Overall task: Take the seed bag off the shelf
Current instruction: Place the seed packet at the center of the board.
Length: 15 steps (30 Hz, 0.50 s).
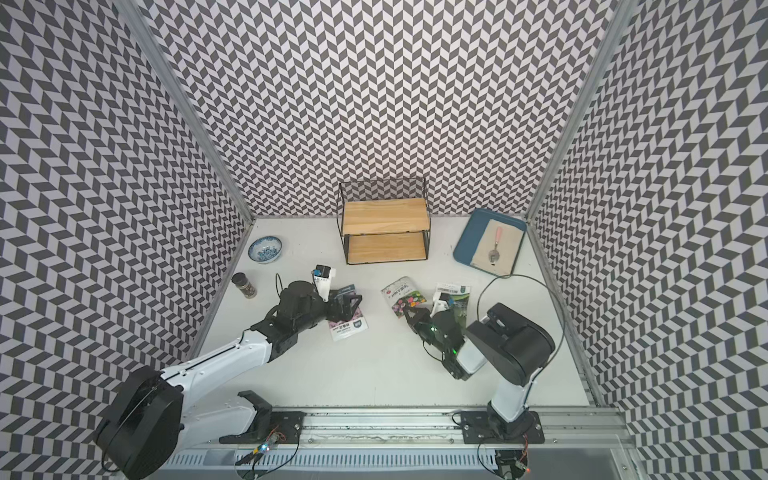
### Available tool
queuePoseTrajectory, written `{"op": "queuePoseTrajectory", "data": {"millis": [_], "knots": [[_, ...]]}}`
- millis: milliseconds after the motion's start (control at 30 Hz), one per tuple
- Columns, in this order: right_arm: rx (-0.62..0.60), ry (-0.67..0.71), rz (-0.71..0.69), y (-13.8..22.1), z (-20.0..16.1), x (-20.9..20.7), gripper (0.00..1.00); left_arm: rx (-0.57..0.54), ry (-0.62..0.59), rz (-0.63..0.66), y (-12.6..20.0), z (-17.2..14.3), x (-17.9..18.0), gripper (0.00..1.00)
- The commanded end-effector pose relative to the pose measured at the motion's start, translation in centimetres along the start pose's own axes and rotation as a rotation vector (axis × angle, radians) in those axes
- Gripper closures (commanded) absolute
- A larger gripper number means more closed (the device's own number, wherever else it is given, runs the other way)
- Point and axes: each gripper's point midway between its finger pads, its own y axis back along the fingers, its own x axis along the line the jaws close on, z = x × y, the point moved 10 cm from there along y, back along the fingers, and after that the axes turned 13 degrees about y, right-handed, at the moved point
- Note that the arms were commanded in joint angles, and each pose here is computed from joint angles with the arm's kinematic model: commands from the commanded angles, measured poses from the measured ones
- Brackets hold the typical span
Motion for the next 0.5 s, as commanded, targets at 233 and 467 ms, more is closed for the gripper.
{"op": "queuePoseTrajectory", "data": {"millis": [233, 467], "knots": [[0.148, 0.064, -0.016, 2.0, -2.5, -1.7, 0.81, 0.065, 0.046, -0.098, 0.2, -2.3, -1.4, 0.0], [0.188, 0.069, -0.029, 2.6, -2.9, -1.8, 0.06, 0.065, 0.046, -0.061, 0.4, -1.9, -1.5, 0.0]]}}
